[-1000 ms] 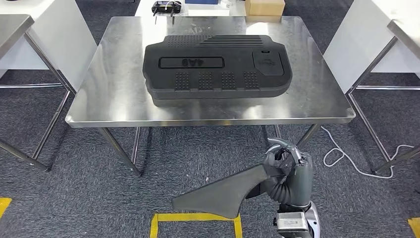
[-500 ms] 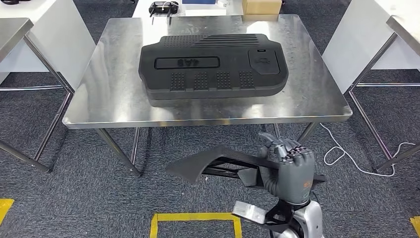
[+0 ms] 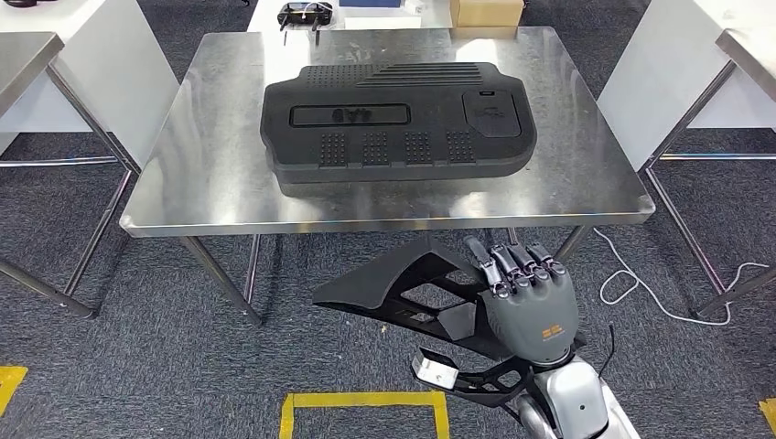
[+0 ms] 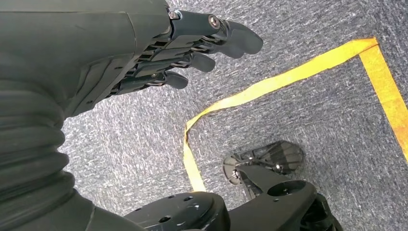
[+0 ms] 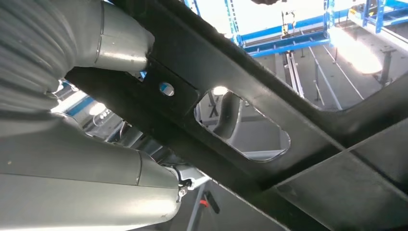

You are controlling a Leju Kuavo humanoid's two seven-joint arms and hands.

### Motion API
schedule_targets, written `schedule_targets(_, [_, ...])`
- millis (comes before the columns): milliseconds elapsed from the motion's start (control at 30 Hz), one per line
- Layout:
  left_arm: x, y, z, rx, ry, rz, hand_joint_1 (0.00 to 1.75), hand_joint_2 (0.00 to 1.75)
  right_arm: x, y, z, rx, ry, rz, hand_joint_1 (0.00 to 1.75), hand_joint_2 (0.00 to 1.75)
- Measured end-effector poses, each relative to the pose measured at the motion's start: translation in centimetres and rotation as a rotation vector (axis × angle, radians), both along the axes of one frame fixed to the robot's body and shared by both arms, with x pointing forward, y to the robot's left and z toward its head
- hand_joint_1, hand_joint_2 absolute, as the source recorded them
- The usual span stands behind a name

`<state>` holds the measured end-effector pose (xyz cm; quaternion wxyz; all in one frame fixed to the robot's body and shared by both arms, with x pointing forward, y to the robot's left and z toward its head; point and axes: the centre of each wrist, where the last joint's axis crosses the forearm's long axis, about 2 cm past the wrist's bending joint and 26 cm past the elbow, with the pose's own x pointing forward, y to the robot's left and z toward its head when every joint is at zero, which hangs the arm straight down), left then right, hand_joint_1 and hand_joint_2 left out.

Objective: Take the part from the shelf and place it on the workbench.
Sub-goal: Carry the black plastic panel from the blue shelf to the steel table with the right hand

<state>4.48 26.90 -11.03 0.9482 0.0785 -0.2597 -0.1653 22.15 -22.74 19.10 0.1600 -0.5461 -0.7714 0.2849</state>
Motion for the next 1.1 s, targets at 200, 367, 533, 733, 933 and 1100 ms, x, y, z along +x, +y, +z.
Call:
schedule_targets(200, [0.0, 0.1, 0.0, -0.002, 0.001, 0.004, 0.0, 1.75, 0.6, -0.4, 0.3, -0.029, -0.001, -0.006, 1.75, 1.75])
schedule_targets(367, [0.0, 0.1, 0.0, -0.002, 0.004, 0.008, 0.0, 1.75, 1.1, -0.9, 0.5, -0.055, -0.005, -0.008, 1.75, 1.75])
schedule_targets(533, [0.0, 0.1, 0.0, -0.001, 0.007, 0.013, 0.0, 1.75, 1.2, -1.1, 0.5, -0.061, -0.004, -0.012, 1.75, 1.75])
schedule_targets(733, [0.0, 0.0, 0.0, -0.005, 0.006, 0.019, 0.0, 1.75, 1.4, -1.0, 0.6, -0.035, 0.008, -0.016, 1.75, 1.75])
schedule_targets(933, [0.0, -0.1, 0.0, -0.007, 0.007, 0.023, 0.0, 1.75, 1.3, -0.9, 0.5, -0.022, 0.017, -0.013, 1.75, 1.75])
schedule_targets(1100, [0.0, -0.1, 0.0, -0.007, 0.007, 0.024, 0.0, 1.75, 1.3, -0.9, 0.5, -0.014, 0.018, -0.01, 1.75, 1.75])
